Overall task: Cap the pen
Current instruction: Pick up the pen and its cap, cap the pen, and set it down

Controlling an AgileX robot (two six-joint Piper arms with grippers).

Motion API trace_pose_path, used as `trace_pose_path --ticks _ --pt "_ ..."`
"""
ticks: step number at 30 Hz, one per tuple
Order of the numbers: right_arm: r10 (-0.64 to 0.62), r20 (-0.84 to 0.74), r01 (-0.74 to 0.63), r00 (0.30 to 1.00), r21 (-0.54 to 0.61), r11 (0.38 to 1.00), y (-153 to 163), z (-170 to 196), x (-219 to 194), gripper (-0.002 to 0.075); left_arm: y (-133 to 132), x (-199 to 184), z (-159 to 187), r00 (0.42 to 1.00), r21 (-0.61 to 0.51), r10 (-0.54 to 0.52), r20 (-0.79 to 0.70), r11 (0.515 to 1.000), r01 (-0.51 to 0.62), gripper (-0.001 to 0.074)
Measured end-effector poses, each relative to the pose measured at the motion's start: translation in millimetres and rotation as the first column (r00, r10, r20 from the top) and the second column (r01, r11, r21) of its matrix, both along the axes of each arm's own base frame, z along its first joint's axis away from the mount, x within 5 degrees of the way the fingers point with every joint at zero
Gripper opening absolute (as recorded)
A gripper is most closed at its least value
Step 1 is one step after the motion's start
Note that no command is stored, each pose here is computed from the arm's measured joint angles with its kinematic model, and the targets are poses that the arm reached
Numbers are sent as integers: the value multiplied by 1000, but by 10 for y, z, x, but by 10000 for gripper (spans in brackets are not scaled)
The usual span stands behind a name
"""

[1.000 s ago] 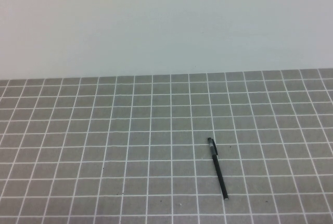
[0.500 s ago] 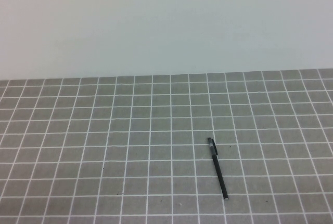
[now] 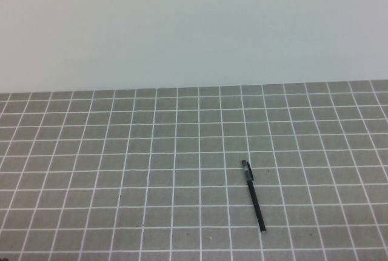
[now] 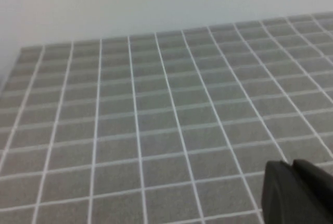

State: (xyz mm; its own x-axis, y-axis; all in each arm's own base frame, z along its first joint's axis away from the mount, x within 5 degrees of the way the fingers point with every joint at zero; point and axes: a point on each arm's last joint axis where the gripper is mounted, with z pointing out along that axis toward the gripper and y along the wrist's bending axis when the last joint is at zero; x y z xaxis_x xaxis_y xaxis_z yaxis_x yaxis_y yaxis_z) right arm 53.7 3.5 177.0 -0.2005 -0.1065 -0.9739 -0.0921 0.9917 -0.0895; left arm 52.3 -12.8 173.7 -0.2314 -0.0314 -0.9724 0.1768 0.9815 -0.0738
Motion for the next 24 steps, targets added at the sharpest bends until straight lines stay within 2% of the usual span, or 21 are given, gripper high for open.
trace_pose_path --ticks 4,21,24 --pt "0 0 0 1000 0 1000 0 0 0 -3 -10 -2 2 1000 -38 -3 -5 999 3 1" --pt "0 -2 0 1000 0 1000 0 -2 0 -3 -10 -2 1 1000 -37 -3 -7 999 3 1" --pt "0 -2 0 1000 0 1000 0 -2 0 -3 6 2 1 1000 -40 29 -7 999 -29 1"
